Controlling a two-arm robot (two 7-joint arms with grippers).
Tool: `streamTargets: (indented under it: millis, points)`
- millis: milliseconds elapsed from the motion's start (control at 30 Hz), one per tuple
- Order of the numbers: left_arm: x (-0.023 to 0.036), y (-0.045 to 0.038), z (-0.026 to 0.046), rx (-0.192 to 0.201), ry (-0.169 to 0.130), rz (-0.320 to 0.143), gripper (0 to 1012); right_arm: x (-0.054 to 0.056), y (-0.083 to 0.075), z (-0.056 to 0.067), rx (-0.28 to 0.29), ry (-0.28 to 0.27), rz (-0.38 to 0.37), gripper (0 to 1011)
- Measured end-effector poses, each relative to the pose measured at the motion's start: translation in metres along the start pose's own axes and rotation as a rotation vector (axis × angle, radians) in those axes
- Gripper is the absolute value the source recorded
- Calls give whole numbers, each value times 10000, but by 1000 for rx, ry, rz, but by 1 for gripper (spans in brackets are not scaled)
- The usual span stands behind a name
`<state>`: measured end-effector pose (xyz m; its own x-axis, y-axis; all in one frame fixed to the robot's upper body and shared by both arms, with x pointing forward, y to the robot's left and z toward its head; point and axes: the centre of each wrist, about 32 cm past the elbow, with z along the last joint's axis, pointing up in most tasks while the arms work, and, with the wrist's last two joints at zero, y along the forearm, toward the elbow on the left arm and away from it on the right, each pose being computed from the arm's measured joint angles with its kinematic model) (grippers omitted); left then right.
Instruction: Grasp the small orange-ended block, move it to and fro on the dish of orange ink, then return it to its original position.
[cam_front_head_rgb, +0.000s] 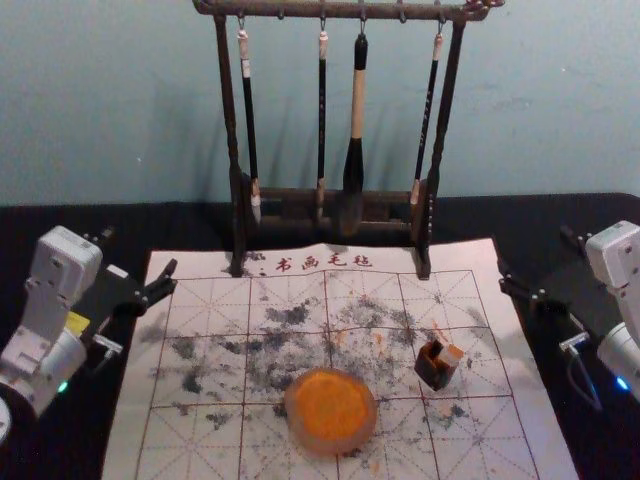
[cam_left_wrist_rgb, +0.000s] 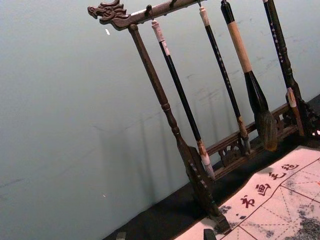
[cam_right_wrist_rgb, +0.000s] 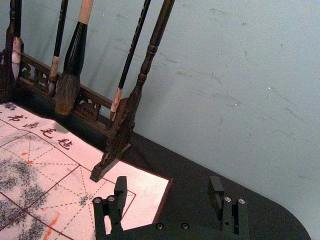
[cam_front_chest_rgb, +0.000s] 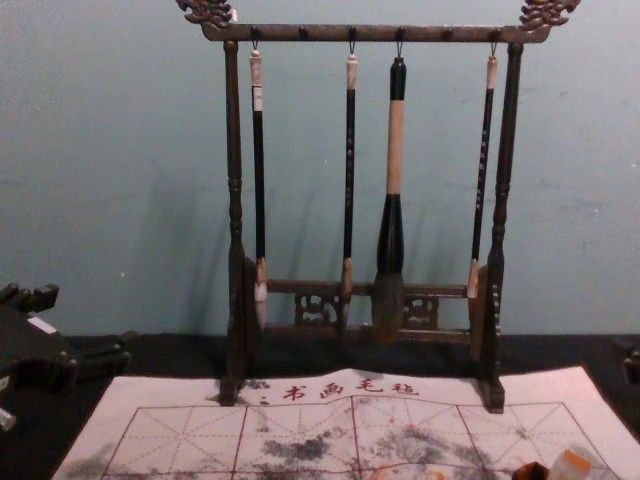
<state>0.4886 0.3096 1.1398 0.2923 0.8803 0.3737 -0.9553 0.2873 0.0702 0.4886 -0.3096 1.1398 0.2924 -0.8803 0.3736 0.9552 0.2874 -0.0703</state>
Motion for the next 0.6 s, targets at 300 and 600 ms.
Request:
streamTargets:
  millis: [300, 600]
  points:
    - [0, 0, 0, 0, 0, 0, 1001, 0, 0, 0, 0, 0, 0, 1000]
    - [0, 0, 0, 0, 0, 0, 1001, 0, 0, 0, 0, 0, 0, 1000]
